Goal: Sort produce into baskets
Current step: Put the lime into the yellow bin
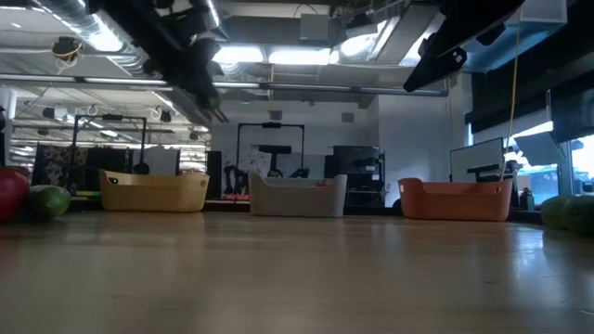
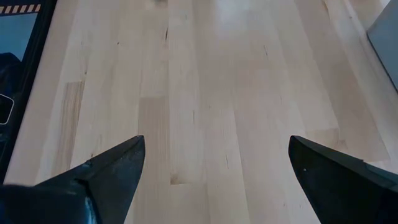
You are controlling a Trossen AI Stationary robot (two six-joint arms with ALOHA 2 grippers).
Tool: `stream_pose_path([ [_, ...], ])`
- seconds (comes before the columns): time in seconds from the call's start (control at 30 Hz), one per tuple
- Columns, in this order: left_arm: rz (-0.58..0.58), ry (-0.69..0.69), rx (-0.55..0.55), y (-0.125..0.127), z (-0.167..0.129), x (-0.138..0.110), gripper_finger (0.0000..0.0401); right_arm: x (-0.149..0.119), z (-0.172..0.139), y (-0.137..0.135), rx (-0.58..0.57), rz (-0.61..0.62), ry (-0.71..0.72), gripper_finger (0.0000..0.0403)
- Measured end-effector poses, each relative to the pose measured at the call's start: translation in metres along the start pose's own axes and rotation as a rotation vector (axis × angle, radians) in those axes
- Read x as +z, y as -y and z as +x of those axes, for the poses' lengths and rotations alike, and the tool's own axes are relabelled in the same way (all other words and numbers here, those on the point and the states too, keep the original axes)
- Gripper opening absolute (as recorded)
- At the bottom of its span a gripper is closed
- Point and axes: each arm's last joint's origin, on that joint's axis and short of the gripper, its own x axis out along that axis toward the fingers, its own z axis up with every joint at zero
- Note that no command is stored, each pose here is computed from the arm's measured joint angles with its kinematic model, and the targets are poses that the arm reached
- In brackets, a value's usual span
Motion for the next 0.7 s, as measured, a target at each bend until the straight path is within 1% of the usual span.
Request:
stream_pose_path([
  [0.1, -0.042, -0.038, 0.085, -0.016, 0.013, -0.005, 0.0166, 0.0, 0.0, 0.0, 0.0, 0.0, 0.0, 0.0386],
  [0.27, -0.074, -0.139, 0.235, -0.041, 0.039, -0.028, 0.0166, 0.0, 0.0, 0.0, 0.0, 0.0, 0.0, 0.0386],
  [0.37, -0.149, -0.173, 0.308, -0.051, 0.053, -0.043, 0.0166, 0.0, 0.0, 0.0, -0.002, -0.003, 0.001, 0.0386],
  [0.5, -0.234, -0.215, 0.341, -0.056, 0.07, -0.061, 0.0166, 0.0, 0.0, 0.001, -0.039, -0.004, 0.013, 0.0386],
  [0.6, -0.258, -0.262, 0.357, -0.057, 0.081, -0.074, 0.0166, 0.0, 0.0, 0.001, -0.042, -0.004, 0.013, 0.0386],
  [0.7, -0.256, -0.302, 0.373, -0.057, 0.089, -0.08, 0.0166, 0.0, 0.0, 0.001, -0.042, -0.004, 0.013, 0.0386],
])
